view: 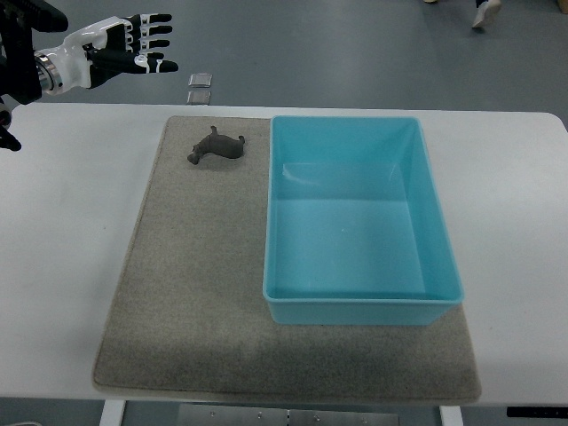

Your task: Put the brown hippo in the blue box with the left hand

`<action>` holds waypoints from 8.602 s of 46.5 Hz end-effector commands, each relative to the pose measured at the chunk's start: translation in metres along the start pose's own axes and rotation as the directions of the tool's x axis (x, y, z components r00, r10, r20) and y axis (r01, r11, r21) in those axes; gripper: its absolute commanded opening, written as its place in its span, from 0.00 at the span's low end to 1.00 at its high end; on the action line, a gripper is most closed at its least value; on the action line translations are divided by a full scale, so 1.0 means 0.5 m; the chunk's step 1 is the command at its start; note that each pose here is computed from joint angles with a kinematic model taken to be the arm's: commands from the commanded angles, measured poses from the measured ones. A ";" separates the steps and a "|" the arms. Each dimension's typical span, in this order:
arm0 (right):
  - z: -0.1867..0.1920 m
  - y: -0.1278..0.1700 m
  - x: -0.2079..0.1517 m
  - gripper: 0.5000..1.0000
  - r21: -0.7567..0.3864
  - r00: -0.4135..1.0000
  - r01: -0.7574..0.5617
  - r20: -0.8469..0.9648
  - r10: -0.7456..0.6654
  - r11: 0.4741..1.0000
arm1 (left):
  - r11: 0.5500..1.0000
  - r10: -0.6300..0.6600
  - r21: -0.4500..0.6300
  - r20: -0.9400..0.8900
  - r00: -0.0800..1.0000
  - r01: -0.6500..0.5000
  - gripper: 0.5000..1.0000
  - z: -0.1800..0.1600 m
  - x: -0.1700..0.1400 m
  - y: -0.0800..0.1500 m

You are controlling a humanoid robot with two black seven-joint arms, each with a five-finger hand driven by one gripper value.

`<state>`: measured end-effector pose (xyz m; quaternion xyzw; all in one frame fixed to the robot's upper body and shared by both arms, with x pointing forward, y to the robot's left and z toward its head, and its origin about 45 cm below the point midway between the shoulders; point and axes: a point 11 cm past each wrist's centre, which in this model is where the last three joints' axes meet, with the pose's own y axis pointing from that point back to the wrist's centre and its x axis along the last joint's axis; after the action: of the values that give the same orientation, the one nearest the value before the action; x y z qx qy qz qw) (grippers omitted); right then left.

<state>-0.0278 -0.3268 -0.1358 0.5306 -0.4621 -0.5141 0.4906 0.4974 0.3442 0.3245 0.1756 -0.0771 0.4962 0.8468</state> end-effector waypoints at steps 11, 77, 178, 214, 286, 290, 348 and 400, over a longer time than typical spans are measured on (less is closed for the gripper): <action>0.000 0.000 0.000 0.87 0.001 1.000 0.000 0.000 0.000 1.000 | 0.991 -0.086 0.126 0.292 0.952 0.051 0.99 0.026 -0.015 -0.023; 0.000 0.000 0.000 0.87 0.001 1.000 0.000 0.000 0.000 1.000 | 0.929 -0.300 0.370 0.724 0.622 0.017 0.96 -0.045 -0.193 -0.165; 0.000 0.000 0.000 0.87 0.001 1.000 0.000 0.002 0.000 1.000 | 0.939 -0.272 0.344 0.719 0.639 0.013 0.00 -0.041 -0.182 -0.159; 0.000 0.000 0.000 0.87 -0.001 1.000 0.000 0.000 0.000 1.000 | 0.960 -0.262 0.143 0.758 0.597 0.241 0.00 0.218 -0.251 -0.140; 0.000 0.000 0.000 0.87 0.001 1.000 0.000 0.000 0.000 1.000 | 0.828 -0.388 0.165 0.858 0.336 0.536 0.78 0.143 -0.593 -0.158; 0.000 0.000 0.000 0.87 0.001 1.000 0.000 0.000 0.000 1.000 | 0.825 -0.398 0.172 0.854 0.336 0.539 0.86 0.141 -0.593 -0.157; 0.000 0.000 0.000 0.87 0.001 1.000 0.000 0.000 0.000 1.000 | 0.970 -0.206 -0.090 0.191 0.960 0.227 0.99 0.219 -0.263 -0.118; 0.000 0.000 0.000 0.87 -0.001 1.000 0.000 0.000 0.000 1.000 | 0.989 -0.038 -0.125 -0.735 0.677 -0.080 1.00 -0.041 -0.084 -0.025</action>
<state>-0.0278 -0.3268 -0.1358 0.5307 -0.4622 -0.5140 0.4904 0.4900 0.3066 0.2979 -0.0969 0.2117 0.5247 0.8188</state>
